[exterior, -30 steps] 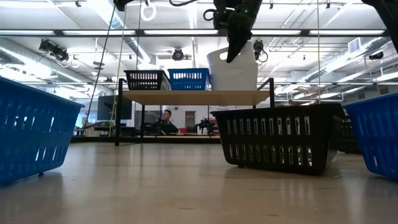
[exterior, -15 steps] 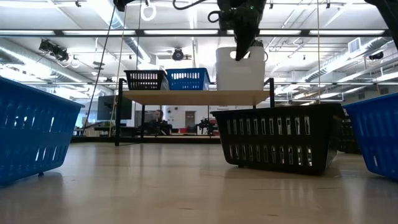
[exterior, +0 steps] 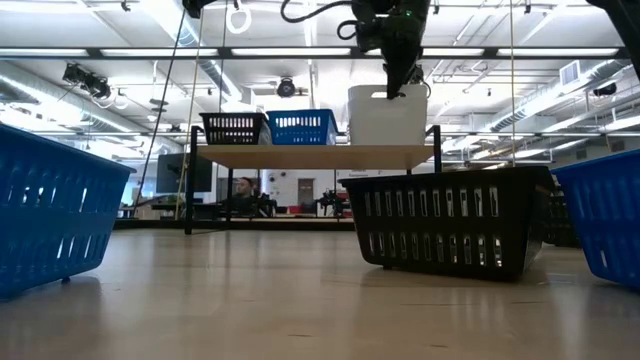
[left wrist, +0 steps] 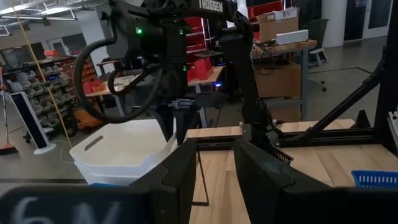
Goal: Stack baskets on shelf by color
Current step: Stack the top white bin on top of the other white bin on the shelf
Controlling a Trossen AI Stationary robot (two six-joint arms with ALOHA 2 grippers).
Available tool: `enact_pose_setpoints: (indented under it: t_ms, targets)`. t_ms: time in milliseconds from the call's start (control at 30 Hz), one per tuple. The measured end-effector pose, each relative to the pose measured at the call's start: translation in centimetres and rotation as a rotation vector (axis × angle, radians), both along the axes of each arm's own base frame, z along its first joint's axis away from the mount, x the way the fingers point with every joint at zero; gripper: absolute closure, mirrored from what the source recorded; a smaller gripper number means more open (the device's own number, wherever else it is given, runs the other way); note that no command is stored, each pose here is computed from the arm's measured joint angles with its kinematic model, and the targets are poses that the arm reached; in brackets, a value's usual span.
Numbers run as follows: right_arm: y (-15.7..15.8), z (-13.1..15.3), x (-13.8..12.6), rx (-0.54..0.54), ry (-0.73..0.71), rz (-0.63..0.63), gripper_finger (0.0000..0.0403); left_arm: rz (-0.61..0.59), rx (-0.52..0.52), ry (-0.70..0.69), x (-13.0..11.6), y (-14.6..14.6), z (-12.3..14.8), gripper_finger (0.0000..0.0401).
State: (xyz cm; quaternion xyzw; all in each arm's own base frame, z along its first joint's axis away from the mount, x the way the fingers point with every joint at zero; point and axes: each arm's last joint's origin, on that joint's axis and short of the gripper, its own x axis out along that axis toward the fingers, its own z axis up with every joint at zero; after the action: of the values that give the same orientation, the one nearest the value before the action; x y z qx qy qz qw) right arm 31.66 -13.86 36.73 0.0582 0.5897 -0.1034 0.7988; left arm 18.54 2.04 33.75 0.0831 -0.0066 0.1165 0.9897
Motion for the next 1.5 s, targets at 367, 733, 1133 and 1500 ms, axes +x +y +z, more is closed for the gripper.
enact_pose_setpoints:
  t_ms: [367,733,1133,1500]
  targets:
    - [0.8,-0.1,0.2,0.004,0.021,0.017,0.0296,0.0,0.0,-0.001,0.0,0.0,0.0,0.0284]
    - [1.2,-2.0,0.4,0.007,0.089,0.029,0.0297,0.001,0.0,0.004,0.0,0.0,0.0,0.0284]
    - [1.0,-0.4,0.4,-0.085,0.06,0.036,0.0297,0.001,0.001,0.005,0.0,0.0,0.0,0.0284]
    - [2.2,3.8,0.6,-0.144,-0.103,0.036,0.0297,0.001,0.003,0.005,0.0,0.0,0.0,0.0284]
